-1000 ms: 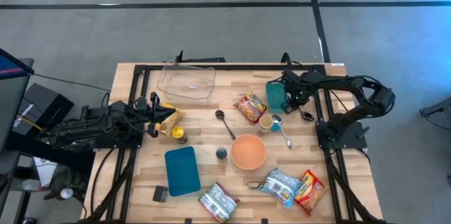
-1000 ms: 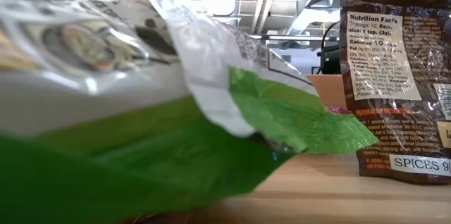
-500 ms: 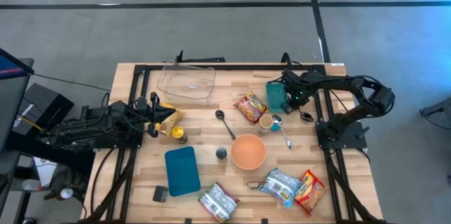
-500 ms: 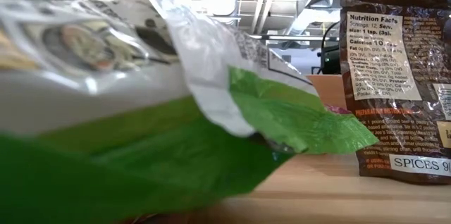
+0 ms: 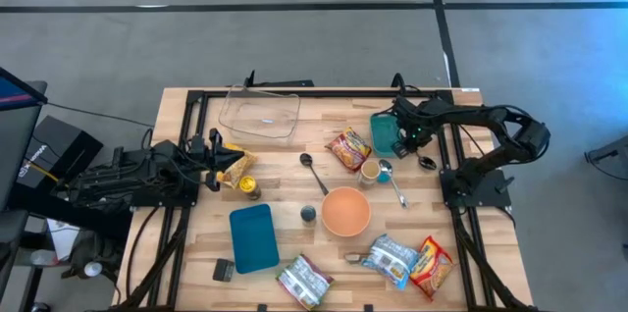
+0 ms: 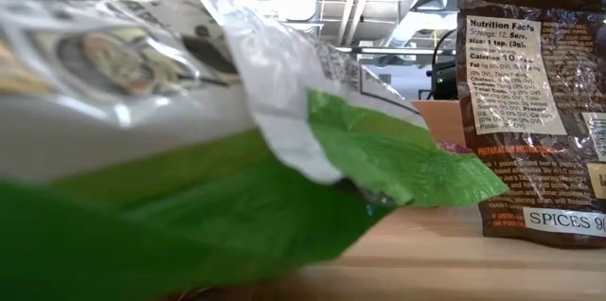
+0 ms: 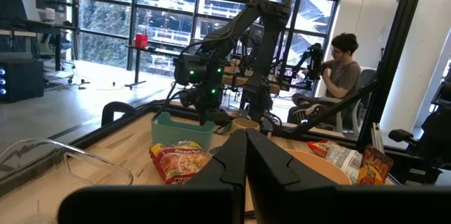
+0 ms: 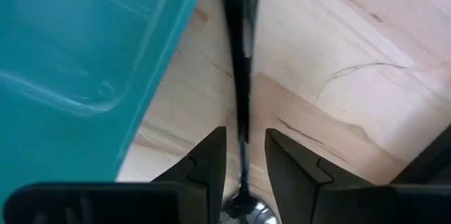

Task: Pick & Place Food Item
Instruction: Put the right black spoon into the green bin

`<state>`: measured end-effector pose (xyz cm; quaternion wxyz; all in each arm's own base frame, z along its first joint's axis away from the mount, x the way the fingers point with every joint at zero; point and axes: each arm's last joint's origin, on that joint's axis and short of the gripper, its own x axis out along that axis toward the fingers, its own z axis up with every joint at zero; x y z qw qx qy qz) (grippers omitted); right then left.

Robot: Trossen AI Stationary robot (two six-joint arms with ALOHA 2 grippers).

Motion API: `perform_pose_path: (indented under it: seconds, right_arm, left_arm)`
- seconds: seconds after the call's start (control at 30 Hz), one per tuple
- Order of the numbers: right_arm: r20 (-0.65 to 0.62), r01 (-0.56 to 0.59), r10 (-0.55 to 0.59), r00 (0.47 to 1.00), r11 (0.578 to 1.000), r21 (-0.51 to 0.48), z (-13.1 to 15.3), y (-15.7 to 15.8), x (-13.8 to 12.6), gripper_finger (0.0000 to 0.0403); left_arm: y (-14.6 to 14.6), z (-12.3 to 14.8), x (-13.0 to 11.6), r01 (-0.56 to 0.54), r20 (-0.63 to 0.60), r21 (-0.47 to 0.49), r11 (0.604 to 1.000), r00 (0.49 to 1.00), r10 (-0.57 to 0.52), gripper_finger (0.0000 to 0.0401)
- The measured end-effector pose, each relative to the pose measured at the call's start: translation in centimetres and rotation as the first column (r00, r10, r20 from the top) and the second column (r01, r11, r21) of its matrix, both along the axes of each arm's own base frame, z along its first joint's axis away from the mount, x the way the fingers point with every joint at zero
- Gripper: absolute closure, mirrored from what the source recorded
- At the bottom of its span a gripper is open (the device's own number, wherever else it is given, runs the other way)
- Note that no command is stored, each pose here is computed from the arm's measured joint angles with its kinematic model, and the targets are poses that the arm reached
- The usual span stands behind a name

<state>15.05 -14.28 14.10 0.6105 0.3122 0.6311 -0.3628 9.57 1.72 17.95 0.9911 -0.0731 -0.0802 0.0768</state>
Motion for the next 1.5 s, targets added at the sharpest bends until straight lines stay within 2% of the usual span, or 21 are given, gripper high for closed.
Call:
perform_pose_path:
  seconds: [0.67, 0.97, 1.5]
  right_arm:
    - [-0.005, 0.034, -0.033, 0.999, 0.999, 0.043, -0.2, 0.4, -0.3, 0.0310]
    - [0.025, 0.009, -0.010, 1.000, 0.997, 0.071, -0.2, 1.0, 0.3, 0.0310]
    - [0.030, 0.025, -0.027, 0.999, 0.997, 0.068, -0.2, 1.2, 0.6, 0.0323]
  left_arm:
    - [0.0, 0.0, 0.0, 0.000, 0.000, 0.000, 1.000, 1.000, 0.000, 0.0400]
    - [0.0, 0.0, 0.0, 0.000, 0.000, 0.000, 1.000, 1.000, 0.000, 0.0400]
    - [0.0, 0.0, 0.0, 0.000, 0.000, 0.000, 1.000, 1.000, 0.000, 0.0400]
